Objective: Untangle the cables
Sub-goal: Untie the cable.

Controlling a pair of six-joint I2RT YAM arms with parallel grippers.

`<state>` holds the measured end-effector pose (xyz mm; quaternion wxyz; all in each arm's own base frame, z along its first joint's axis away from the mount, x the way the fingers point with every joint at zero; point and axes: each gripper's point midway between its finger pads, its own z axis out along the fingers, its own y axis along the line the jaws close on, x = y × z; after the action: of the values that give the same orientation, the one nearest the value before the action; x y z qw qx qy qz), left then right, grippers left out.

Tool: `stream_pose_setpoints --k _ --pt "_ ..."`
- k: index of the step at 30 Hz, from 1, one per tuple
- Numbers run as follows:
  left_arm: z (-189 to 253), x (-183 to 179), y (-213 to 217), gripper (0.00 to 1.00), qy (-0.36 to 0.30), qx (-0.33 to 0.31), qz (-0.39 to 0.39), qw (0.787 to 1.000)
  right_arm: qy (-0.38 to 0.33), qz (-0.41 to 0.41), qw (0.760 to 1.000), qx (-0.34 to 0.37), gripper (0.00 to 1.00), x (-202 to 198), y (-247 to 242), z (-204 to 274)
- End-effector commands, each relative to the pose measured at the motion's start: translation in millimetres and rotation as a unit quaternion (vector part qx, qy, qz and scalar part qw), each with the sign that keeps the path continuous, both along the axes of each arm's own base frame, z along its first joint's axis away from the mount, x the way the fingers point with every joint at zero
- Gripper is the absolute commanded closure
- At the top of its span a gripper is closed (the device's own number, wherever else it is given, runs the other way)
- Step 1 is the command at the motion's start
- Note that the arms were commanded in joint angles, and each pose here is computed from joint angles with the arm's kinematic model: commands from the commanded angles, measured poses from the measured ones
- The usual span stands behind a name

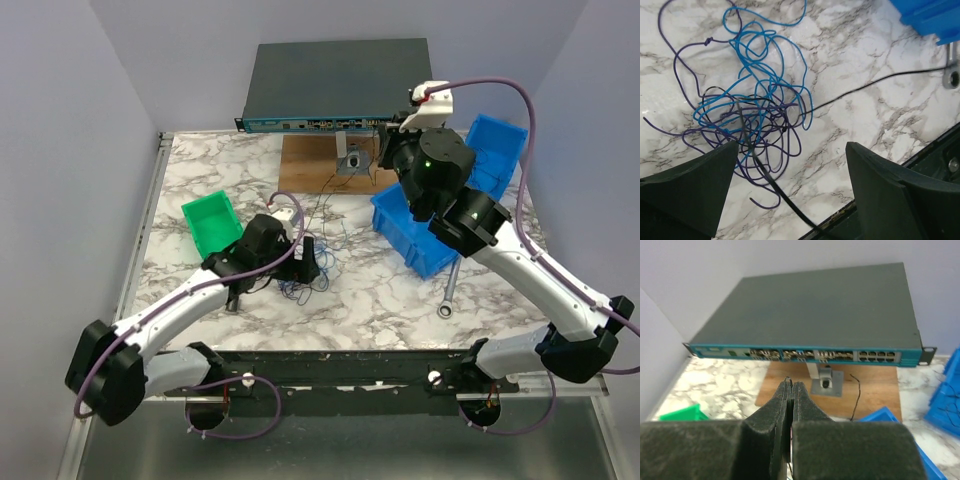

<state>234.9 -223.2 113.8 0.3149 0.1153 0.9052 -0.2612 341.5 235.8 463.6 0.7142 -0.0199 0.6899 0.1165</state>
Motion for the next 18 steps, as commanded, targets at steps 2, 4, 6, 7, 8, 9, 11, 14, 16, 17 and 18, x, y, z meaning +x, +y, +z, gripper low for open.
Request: stream_pose_setpoints --k 2,4,6,7,8,9,11,14,16,17,18 --pt "36 -5 7 0.07 -0.058 -0.037 0.009 0.998 0.042 -0.060 0.996 -0.059 0.99 4 -23 -43" --pt "39 -12 12 0.06 -0.055 -0.034 0.007 0.998 0.058 -0.071 0.993 -0.074 0.99 5 -29 -57" --pt "47 -18 14 0.06 -0.059 -0.037 -0.001 0.998 0.074 -0.079 0.990 -0.085 0.99 4 -34 -72" --pt "53 -20 14 0.07 -0.062 -0.043 -0.006 0.997 0.080 -0.079 0.990 -0.088 0.99 4 -34 -79" --pt "59 -24 14 0.07 -0.062 -0.050 -0.012 0.997 0.087 -0.080 0.989 -0.091 0.99 3 -36 -85" --pt "67 -27 12 0.07 -0.064 -0.058 -0.020 0.996 0.092 -0.080 0.988 -0.090 0.99 3 -37 -91" --pt "80 -29 12 0.10 -0.067 -0.063 -0.023 0.996 0.102 -0.074 0.988 -0.089 0.99 2 -38 -101" --pt "94 -20 15 0.13 -0.098 -0.066 -0.008 0.993 0.108 -0.041 0.991 -0.072 0.99 -7 -33 -102" --pt "105 -12 11 0.13 -0.124 -0.080 -0.005 0.989 0.105 -0.004 0.993 -0.058 0.99 -15 -26 -97" --pt "112 -7 8 0.13 -0.141 -0.091 -0.008 0.986 0.103 0.015 0.993 -0.052 0.99 -19 -22 -94" --pt "117 -4 4 0.12 -0.152 -0.100 -0.013 0.983 0.100 0.029 0.993 -0.047 0.99 -23 -20 -89"
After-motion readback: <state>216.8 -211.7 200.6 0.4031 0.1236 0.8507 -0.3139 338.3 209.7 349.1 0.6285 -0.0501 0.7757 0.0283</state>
